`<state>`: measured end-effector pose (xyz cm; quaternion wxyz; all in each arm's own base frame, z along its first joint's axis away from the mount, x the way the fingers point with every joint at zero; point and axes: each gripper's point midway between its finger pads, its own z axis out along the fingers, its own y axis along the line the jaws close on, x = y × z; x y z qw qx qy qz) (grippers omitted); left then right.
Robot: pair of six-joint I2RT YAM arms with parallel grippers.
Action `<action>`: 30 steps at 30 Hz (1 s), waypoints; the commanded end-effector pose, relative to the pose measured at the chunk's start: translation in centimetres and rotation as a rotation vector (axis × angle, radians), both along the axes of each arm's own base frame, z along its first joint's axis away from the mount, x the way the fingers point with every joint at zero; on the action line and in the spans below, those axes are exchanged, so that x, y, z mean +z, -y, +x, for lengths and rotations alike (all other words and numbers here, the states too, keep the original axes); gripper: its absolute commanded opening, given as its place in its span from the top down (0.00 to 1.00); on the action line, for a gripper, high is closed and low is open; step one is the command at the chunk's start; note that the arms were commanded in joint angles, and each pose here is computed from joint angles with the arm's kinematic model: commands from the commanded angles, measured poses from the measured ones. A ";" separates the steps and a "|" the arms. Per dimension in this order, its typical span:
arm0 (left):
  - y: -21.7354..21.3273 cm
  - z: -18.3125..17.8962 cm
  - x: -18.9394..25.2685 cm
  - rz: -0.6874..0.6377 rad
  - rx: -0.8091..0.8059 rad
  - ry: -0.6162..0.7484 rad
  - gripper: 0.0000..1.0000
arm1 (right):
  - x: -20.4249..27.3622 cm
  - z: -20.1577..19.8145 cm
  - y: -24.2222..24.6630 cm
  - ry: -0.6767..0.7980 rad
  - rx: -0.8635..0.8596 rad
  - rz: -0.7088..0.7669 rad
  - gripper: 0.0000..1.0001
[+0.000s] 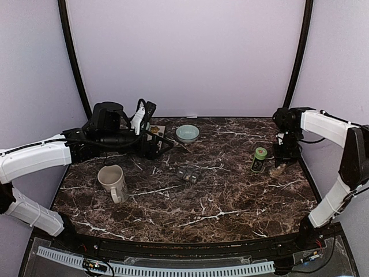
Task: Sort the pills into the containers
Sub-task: Place the pill bottle at the corner of the board.
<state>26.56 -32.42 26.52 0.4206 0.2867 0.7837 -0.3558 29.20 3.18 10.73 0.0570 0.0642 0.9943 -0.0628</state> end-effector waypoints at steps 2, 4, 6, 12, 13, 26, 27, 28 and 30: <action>0.4 0.1 0.9 -0.014 0.003 0.011 0.13 | -0.1 0.4 -0.2 -0.028 0.025 0.032 1.00; 0.5 0.2 0.9 -0.016 0.003 0.009 0.13 | -0.2 0.2 -0.2 -0.049 0.032 0.033 1.00; 0.7 0.2 0.9 -0.019 0.002 0.008 0.13 | -0.1 0.0 0.0 -0.056 0.033 0.032 1.00; 1.0 0.2 0.9 -0.022 -0.001 0.012 0.13 | 0.1 -0.3 0.2 -0.082 0.036 0.036 1.00; 1.0 0.2 0.8 -0.022 0.000 0.012 0.13 | 0.2 -0.3 0.2 -0.081 0.036 0.038 1.00; 1.2 0.3 0.7 -0.034 0.005 0.011 0.13 | 0.3 -1.4 -0.3 -0.113 0.025 0.074 1.00; 1.2 0.3 0.6 -0.033 0.004 0.011 0.13 | 0.2 -1.5 -0.3 -0.119 0.025 0.075 1.00; 1.2 0.3 0.5 -0.033 0.004 0.009 0.13 | 0.1 -1.7 -0.3 -0.122 0.024 0.075 1.00; 1.2 0.3 0.5 -0.033 0.003 0.010 0.13 | 0.0 -1.7 -0.3 -0.125 0.023 0.073 1.00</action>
